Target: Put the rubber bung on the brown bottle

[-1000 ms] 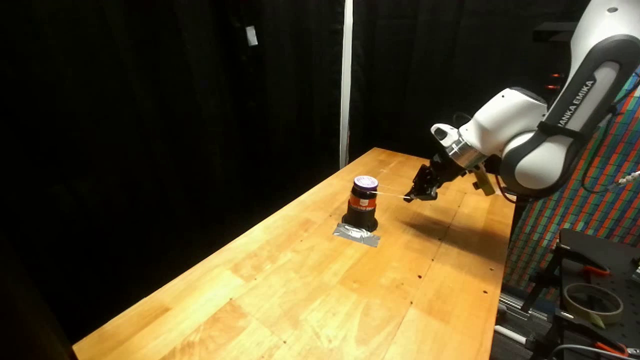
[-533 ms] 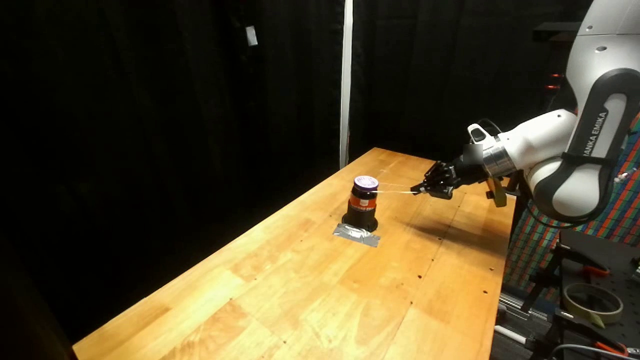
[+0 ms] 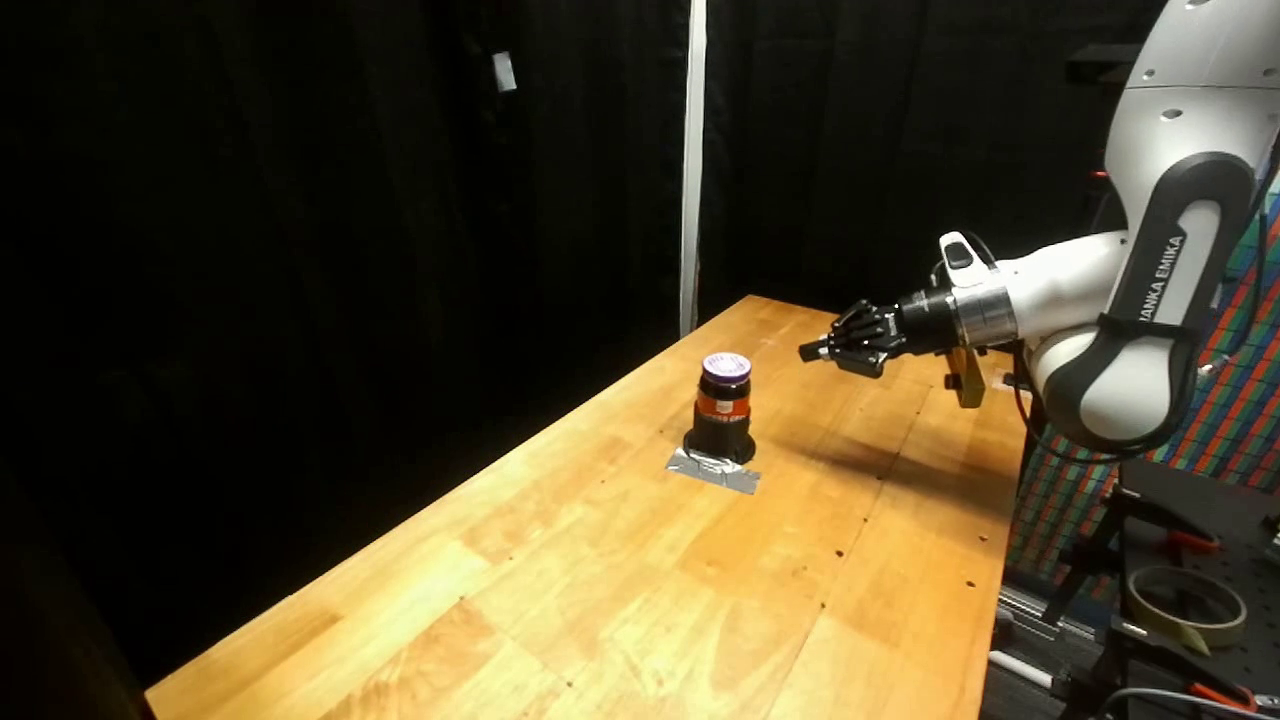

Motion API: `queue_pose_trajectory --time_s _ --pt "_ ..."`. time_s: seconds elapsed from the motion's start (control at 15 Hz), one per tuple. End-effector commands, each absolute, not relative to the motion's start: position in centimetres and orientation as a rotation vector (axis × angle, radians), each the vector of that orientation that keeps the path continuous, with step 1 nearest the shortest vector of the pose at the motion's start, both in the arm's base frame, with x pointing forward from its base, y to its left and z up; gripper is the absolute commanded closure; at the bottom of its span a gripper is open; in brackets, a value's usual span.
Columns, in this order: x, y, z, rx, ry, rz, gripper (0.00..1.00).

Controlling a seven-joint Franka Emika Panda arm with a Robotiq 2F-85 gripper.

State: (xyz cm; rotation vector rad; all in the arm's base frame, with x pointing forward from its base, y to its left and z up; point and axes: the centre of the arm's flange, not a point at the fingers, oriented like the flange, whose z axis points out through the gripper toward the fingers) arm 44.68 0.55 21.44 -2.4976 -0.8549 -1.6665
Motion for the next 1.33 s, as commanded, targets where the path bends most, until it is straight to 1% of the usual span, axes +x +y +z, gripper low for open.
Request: queue_pose_trajectory --time_s 0.0,0.13,0.2,0.27,0.4,0.47,0.67,0.8,0.87,0.93,1.07,1.2,1.27 --pt "43.5 0.2 20.4 -2.421 -0.802 -1.801 0.97" --pt "44.5 -0.1 21.8 -2.420 -0.765 -1.819 0.97" --pt "44.9 0.0 23.0 -2.486 -0.767 -1.760 0.92" --pt "45.6 0.3 24.2 -2.554 -0.761 -1.720 0.72" --pt "46.9 1.3 29.1 -2.741 -0.772 -1.610 0.60" --pt "47.7 2.1 30.0 -2.818 -0.742 -1.561 0.53" --pt "48.9 3.6 33.8 -3.010 -0.640 -1.407 0.29" --pt "48.8 3.8 36.7 -3.115 -0.554 -1.309 0.16" --pt "48.7 3.3 38.0 -3.159 -0.510 -1.255 0.07" --pt "48.4 2.6 39.3 -3.195 -0.467 -1.195 0.01" --pt "47.6 -0.2 40.7 -3.238 -0.398 -1.129 0.00" --pt "46.6 -2.6 39.6 -3.279 -0.310 -1.107 0.00" --pt "46.3 -7.9 32.6 -3.196 -0.356 -1.148 0.00"
